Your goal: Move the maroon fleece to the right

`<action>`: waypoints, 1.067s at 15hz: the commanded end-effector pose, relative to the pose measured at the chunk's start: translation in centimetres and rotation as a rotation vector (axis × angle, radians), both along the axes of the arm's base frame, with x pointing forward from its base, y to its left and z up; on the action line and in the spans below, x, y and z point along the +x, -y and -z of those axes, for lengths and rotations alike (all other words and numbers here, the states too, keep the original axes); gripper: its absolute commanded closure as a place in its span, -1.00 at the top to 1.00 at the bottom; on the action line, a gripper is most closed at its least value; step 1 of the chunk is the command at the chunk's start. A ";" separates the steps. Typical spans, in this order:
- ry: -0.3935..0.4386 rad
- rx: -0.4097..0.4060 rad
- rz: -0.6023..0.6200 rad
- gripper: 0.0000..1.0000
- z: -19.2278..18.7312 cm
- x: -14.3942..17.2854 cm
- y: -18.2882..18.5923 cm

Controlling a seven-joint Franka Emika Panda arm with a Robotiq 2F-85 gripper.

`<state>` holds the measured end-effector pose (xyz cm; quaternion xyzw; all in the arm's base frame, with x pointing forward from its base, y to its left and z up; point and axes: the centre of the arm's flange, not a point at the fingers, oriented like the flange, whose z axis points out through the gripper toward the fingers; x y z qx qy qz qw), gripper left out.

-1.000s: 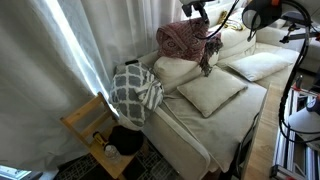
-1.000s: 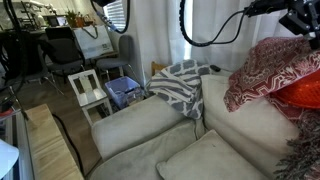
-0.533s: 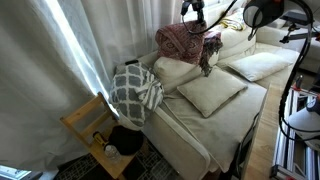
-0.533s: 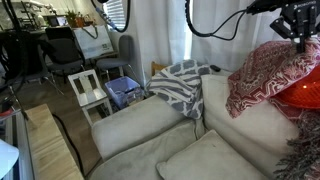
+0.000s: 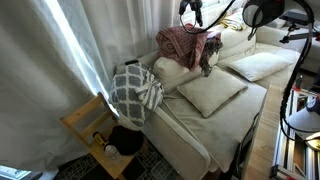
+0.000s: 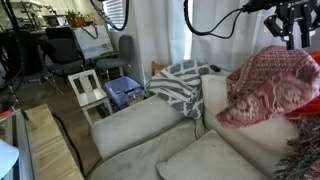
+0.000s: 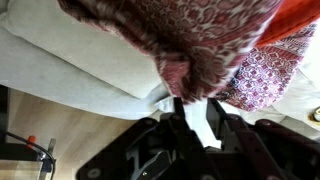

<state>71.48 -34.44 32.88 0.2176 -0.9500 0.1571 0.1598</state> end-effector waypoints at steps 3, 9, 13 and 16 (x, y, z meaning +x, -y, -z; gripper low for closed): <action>-0.114 0.034 -0.182 0.58 1.0 -3.1 -6.2; -0.436 0.095 -0.286 1.00 0.6 -6.0 -10.7; -0.532 0.220 -0.450 1.00 -0.5 -7.7 -12.7; -0.489 0.214 -0.457 0.99 -1.4 -0.1 -12.1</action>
